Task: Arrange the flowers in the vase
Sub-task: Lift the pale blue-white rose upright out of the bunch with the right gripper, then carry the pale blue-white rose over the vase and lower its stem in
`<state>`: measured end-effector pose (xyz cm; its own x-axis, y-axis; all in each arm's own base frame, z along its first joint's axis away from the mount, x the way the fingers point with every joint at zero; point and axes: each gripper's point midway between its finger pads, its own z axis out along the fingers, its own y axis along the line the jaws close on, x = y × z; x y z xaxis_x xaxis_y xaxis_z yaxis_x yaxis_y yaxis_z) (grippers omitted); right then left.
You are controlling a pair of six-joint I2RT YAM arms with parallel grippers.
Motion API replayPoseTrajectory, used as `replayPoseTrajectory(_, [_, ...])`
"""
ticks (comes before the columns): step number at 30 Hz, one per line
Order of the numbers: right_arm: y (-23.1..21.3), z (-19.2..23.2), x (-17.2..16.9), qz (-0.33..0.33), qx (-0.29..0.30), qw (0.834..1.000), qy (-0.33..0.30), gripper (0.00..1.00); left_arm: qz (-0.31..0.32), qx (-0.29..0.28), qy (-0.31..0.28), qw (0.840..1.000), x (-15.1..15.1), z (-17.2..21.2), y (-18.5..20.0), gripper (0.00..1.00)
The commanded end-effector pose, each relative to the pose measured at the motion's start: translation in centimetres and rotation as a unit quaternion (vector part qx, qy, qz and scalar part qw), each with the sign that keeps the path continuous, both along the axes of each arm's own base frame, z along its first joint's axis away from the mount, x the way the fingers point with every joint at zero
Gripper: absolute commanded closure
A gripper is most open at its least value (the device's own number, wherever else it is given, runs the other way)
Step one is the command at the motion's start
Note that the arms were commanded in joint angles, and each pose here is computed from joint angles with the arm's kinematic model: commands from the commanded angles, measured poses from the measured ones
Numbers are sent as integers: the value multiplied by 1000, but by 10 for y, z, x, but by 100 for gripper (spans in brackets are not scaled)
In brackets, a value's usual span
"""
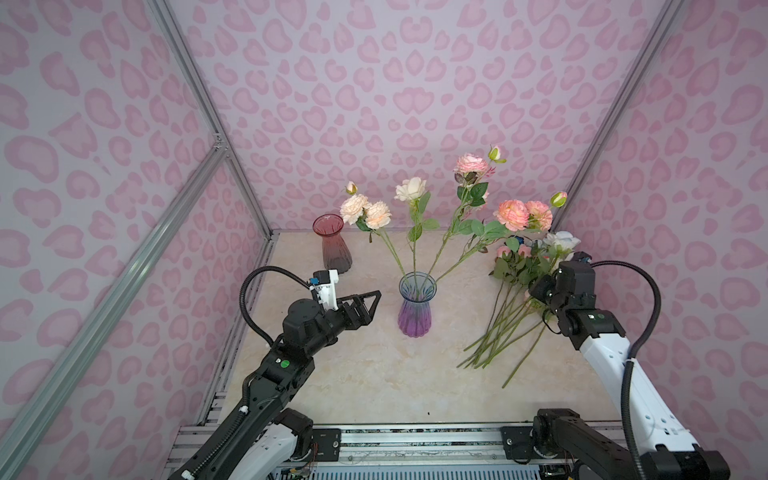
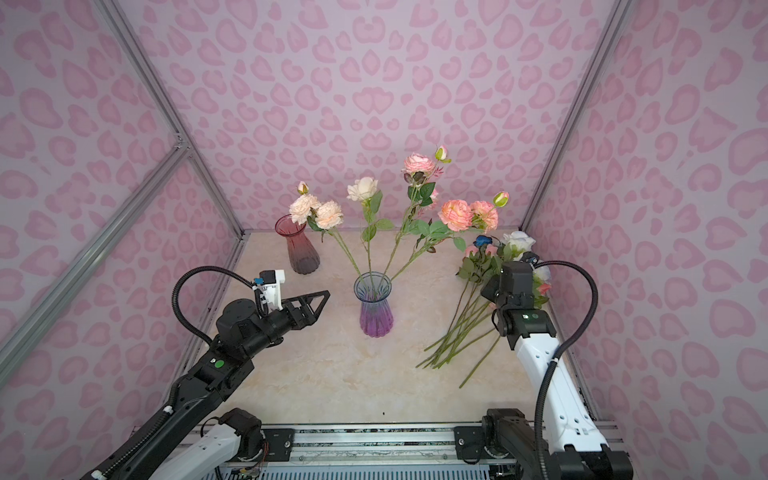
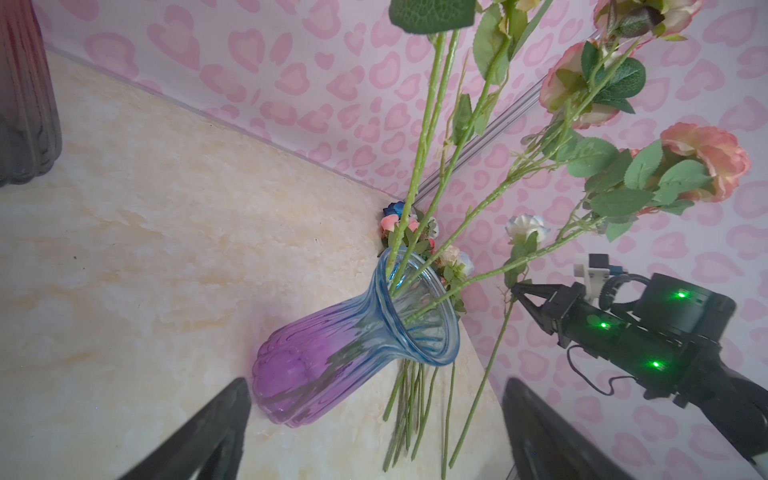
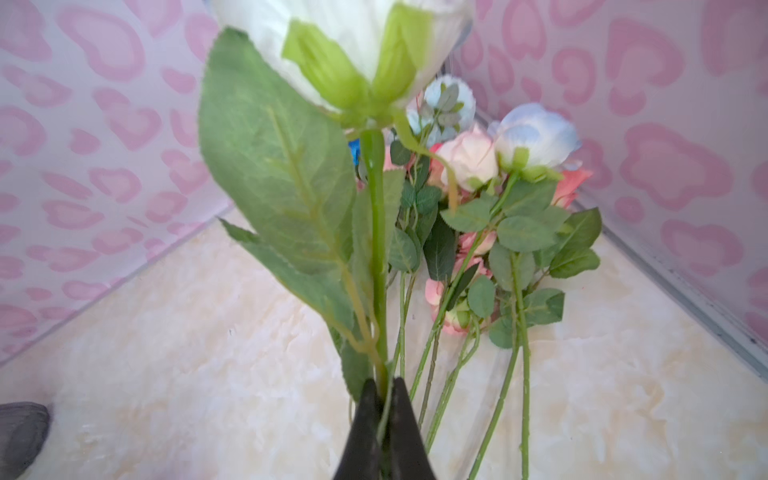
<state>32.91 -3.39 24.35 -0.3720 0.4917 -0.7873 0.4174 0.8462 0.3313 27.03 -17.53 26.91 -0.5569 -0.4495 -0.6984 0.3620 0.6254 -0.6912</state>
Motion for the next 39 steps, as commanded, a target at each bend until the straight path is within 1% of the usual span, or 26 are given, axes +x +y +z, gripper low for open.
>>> replayPoseTrajectory(1, [-7,33,-22,-19,-9,998,-58,98,7,5,-16,1000,0,11,4,4])
replayPoseTrajectory(3, [-4,62,-35,-15,-3,992,-125,98,8,7,-19,1000,-1,14,5,4])
replayPoseTrajectory(5, [2,92,-49,-1,3,982,-187,98,11,9,-22,1000,-2,17,6,4])
replayPoseTrajectory(7, [11,116,-58,19,7,974,-228,98,13,8,-26,1000,-3,20,7,4])
replayPoseTrajectory(10, [38,149,-64,78,10,959,-273,99,17,4,-31,999,-4,26,9,4])
replayPoseTrajectory(13, [58,181,-81,111,8,935,-336,100,23,1,-40,999,-5,34,12,4])
replayPoseTrajectory(14, [67,193,-89,132,3,922,-364,100,26,1,-43,999,-4,36,13,4])
replayPoseTrajectory(15, [73,202,-95,148,0,912,-382,100,29,0,-45,999,-4,38,14,4])
replayPoseTrajectory(17, [88,215,-101,179,-7,903,-392,100,32,-1,-47,998,-4,41,15,4])
replayPoseTrajectory(19, [102,219,-103,207,-11,895,-395,100,33,-2,-47,998,-3,42,15,4])
replayPoseTrajectory(20, [111,222,-105,227,-13,887,-402,100,33,-2,-47,998,-3,43,15,4])
replayPoseTrajectory(22, [126,226,-106,258,-12,876,-408,100,31,-2,-47,998,-3,43,14,4])
replayPoseTrajectory(23, [135,231,-107,275,-12,866,-417,100,32,-2,-47,998,-3,43,14,4])
replayPoseTrajectory(26, [168,244,-103,321,-15,846,-426,100,33,3,-52,998,-4,45,15,4])
replayPoseTrajectory(29, [215,261,-101,370,-47,820,-435,100,39,10,-61,997,-5,49,19,4])
replayPoseTrajectory(32, [263,277,-102,393,-96,795,-452,100,45,16,-68,997,-7,52,22,4])
replayPoseTrajectory(35, [301,287,-93,411,-113,778,-461,100,53,20,-74,996,-10,53,27,4])
replayPoseTrajectory(37, [314,292,-87,407,-118,770,-478,100,55,22,-79,995,-12,55,29,4])
replayPoseTrajectory(39, [322,295,-81,404,-126,768,-481,100,59,25,-82,995,-13,56,31,4])
